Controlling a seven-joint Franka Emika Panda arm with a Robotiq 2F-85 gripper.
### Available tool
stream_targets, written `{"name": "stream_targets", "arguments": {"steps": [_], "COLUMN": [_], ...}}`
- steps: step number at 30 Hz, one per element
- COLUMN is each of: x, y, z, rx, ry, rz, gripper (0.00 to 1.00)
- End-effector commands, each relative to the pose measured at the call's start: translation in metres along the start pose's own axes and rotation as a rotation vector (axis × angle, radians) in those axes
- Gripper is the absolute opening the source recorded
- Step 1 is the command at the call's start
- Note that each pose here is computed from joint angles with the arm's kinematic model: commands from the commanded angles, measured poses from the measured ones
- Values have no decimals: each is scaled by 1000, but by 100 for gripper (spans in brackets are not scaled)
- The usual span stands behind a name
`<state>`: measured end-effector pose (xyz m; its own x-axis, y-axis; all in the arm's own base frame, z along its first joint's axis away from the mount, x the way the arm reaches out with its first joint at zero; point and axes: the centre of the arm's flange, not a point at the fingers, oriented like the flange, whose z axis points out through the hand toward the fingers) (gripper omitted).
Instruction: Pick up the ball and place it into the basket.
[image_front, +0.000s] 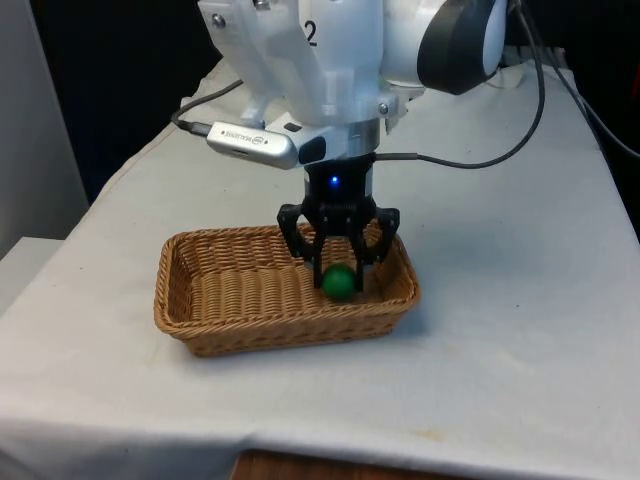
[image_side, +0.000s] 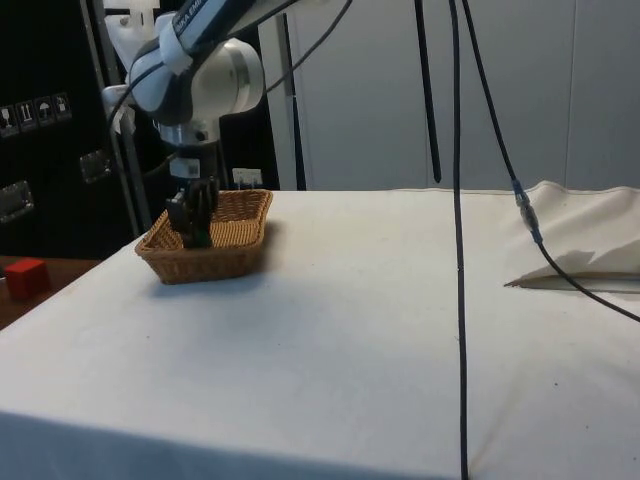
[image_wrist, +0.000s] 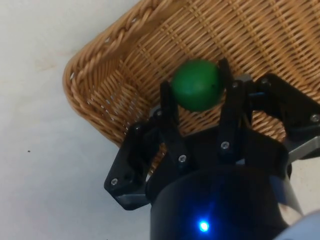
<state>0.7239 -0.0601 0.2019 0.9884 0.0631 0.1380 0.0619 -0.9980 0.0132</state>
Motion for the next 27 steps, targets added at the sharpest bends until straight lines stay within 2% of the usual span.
{"name": "stream_targets", "arguments": {"steps": [1, 6, 7, 8, 9, 15, 16, 17, 19, 24, 26, 27], "x": [1, 0, -1, -1, 0, 0, 0, -1, 0, 0, 2, 2], "y": [0, 1, 0, 0, 1, 0, 0, 1, 0, 0, 1, 1], "z": [2, 2, 2, 2, 2, 1, 1, 1, 1, 1, -11, -4], "rx": [2, -1, -1, -1, 0, -2, -2, -3, -1, -2, -3, -3], "ry": [3, -1, -3, -3, -2, -2, -2, -2, -1, -1, 1, 5], "rz": [1, 1, 0, 0, 1, 0, 0, 0, 0, 0, 3, 1], "gripper": [1, 1, 3, 14, 14, 66, 88, 96, 100, 100, 100, 100]}}
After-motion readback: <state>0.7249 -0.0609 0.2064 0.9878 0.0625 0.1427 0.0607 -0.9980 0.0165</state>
